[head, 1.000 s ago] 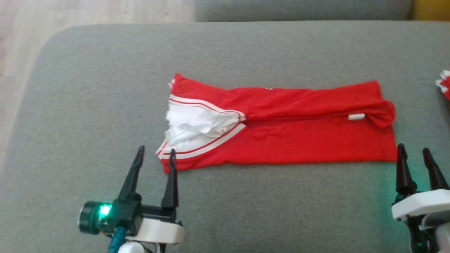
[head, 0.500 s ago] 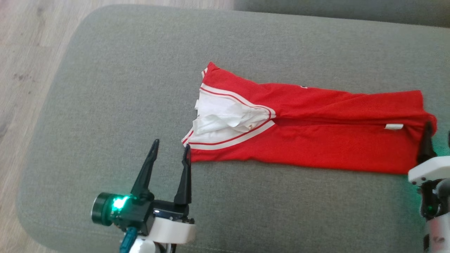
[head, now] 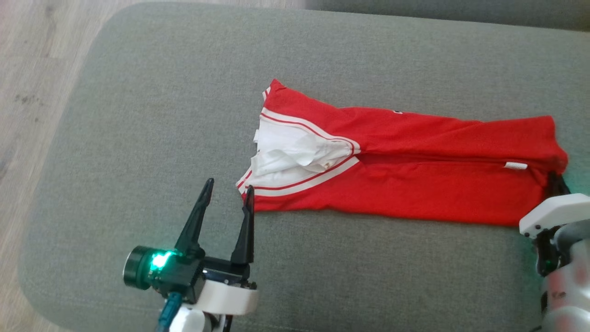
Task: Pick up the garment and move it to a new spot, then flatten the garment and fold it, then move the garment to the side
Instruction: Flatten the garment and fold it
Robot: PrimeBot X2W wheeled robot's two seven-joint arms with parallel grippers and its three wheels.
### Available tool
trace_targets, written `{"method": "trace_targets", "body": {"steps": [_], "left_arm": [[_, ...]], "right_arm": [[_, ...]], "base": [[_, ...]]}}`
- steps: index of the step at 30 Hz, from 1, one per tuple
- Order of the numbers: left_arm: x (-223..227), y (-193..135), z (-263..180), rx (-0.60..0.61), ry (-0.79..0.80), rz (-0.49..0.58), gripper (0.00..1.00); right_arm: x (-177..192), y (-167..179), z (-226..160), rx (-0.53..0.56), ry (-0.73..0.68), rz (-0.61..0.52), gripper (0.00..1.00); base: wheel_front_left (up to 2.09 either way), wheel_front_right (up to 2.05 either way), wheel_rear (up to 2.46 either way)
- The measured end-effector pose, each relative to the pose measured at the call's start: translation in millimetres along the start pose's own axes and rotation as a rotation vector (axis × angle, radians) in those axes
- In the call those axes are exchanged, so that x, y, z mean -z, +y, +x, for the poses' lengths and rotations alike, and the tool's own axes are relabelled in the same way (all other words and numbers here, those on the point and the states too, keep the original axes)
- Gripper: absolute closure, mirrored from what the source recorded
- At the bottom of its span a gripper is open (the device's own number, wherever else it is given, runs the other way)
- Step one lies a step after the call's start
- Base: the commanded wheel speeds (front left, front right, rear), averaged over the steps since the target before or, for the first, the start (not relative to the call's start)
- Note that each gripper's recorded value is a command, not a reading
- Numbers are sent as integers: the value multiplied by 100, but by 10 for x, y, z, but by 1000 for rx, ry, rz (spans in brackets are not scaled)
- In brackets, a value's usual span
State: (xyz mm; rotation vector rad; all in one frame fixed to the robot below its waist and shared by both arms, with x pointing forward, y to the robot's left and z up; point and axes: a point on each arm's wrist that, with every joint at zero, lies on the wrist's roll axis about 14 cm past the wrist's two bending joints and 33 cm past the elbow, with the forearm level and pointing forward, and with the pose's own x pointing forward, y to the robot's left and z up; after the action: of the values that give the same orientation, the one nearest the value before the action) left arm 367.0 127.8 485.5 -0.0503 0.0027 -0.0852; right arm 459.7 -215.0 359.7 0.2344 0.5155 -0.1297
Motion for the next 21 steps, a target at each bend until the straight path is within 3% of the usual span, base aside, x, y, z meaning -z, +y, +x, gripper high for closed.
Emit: {"method": "trace_targets", "body": {"steps": [7,14,18,21], "left_arm": [[-24,-43,-34,16,-10,-11,0],[-62,-113,-22,42,-24,-12,0],[-89,-108,-15,43,-33,-14,0],[-106,-137,-25,49,-39,-13,0]], "right_arm": [[-166,-232,-114,40,-55,0,100],[-815,-869,-266,148,-196,-30,100],[-1037,-704,-299,97,-261,1,100],[-1285,-268,-350,-20,-335,26,100]], "base": [[0,0,0],[0,0,0],[0,0,0],[0,0,0]]}}
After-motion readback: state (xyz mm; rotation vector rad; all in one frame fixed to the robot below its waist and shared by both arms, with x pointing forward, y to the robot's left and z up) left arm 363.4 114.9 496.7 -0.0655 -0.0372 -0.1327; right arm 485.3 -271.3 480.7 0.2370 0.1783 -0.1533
